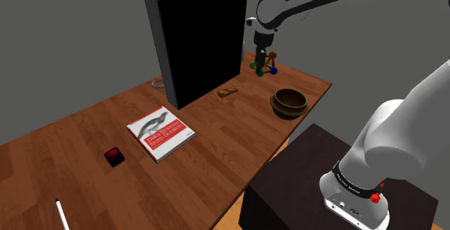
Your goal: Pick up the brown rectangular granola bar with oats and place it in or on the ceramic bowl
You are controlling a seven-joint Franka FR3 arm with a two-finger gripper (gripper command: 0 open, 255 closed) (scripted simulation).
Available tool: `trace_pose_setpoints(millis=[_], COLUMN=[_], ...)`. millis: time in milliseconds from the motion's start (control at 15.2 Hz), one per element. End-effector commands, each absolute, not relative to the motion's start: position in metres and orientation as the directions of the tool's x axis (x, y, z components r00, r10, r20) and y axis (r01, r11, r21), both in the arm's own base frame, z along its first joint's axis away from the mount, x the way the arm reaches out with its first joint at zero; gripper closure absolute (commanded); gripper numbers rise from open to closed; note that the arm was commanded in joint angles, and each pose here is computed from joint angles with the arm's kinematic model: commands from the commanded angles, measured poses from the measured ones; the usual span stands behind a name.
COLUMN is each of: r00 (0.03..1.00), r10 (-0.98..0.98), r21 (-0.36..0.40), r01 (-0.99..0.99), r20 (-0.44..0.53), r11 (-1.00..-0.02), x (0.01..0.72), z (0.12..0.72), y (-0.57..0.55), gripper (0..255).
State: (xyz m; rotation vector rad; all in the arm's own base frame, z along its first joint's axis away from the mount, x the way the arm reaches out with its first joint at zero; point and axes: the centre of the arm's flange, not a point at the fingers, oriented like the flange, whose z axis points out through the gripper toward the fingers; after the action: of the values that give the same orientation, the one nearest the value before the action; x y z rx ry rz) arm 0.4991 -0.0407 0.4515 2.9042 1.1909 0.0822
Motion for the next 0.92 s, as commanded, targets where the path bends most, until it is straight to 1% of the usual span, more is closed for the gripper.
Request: trace_pose_setpoints(millis=[0,462,858], r00=[0.64,0.37,0.108], r10=[0.768,0.929,0.994], r21=[0.02,0.007,-0.008], r01=[0.768,0.929,0.994], r20=[0.04,0.019,0.004], r11=[-0.641,-0.37,-0.108], x=[0.519,0.585,0.632], z=[0.433,0.369,0.313], y=[-0.037,-0.013,0.022], gripper=[0,0,0])
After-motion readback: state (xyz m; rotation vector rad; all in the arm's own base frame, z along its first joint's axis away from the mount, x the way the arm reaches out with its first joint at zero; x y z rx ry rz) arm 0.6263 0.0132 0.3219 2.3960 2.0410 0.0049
